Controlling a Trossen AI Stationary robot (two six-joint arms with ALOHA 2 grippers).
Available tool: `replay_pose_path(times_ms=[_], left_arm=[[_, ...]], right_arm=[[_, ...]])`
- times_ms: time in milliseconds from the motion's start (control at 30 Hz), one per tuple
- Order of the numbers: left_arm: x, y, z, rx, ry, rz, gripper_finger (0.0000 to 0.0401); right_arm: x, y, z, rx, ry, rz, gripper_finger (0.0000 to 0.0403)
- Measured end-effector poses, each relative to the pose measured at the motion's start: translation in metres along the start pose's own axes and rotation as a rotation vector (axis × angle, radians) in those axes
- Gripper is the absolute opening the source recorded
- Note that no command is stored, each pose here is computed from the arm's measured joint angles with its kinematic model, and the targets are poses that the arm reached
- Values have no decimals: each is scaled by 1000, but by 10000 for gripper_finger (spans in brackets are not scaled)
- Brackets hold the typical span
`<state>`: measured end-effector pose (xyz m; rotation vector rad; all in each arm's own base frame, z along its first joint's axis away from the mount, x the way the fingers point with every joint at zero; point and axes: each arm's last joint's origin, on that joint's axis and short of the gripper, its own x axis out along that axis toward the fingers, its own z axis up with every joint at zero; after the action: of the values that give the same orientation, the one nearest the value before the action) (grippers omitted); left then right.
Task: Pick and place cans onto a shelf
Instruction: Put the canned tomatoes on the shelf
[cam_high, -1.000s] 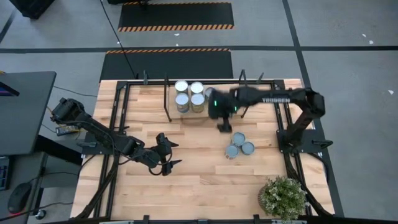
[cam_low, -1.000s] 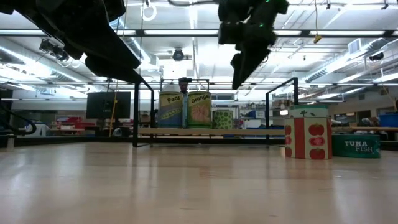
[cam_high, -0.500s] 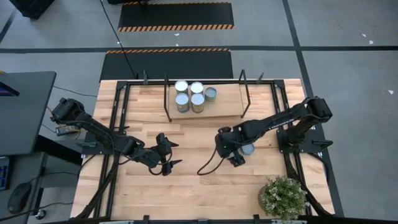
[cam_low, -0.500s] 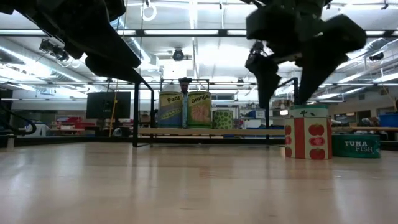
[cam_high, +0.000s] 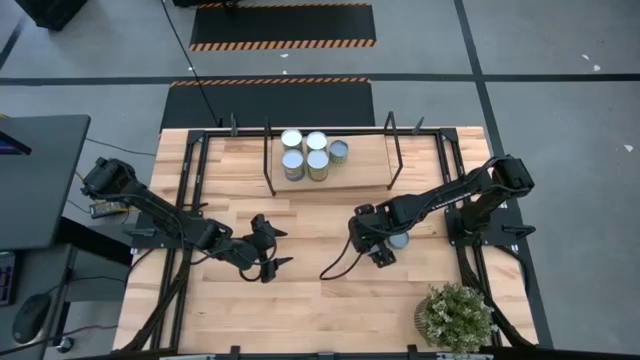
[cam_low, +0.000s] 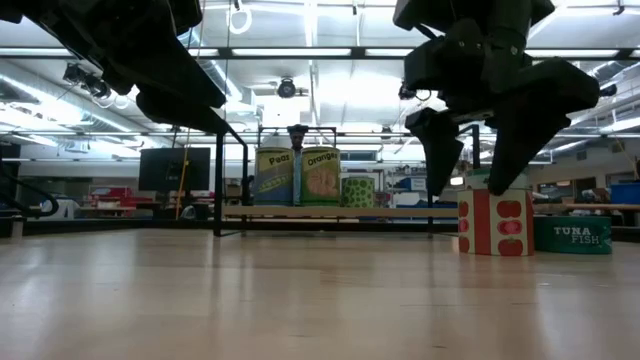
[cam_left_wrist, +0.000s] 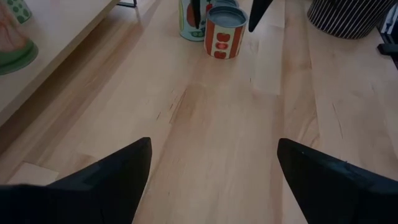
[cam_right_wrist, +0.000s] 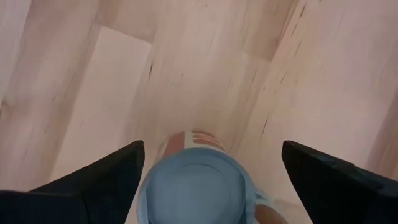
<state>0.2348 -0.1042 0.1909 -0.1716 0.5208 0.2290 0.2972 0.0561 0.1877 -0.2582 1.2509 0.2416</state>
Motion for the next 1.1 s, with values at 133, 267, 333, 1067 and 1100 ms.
replay_pose_path(times_ms=[133,267,333,1067,1100], left_arm=[[0,0,0,-1,0,-1,354],[0,0,0,-1,0,-1,354],[0,0,0,-2,0,-2,354],[1,2,1,-29,-1,7,354],[1,2,1,-32,-1,7,354]], right_arm=[[0,0,-5,0,49,4,383],[0,-3,-9,10,80,1,373],[3,-5,-13,12,94,1,364],[-37,-70,22,121,-97,-321,307],[-39,-81,21,158,-115,-318,307]])
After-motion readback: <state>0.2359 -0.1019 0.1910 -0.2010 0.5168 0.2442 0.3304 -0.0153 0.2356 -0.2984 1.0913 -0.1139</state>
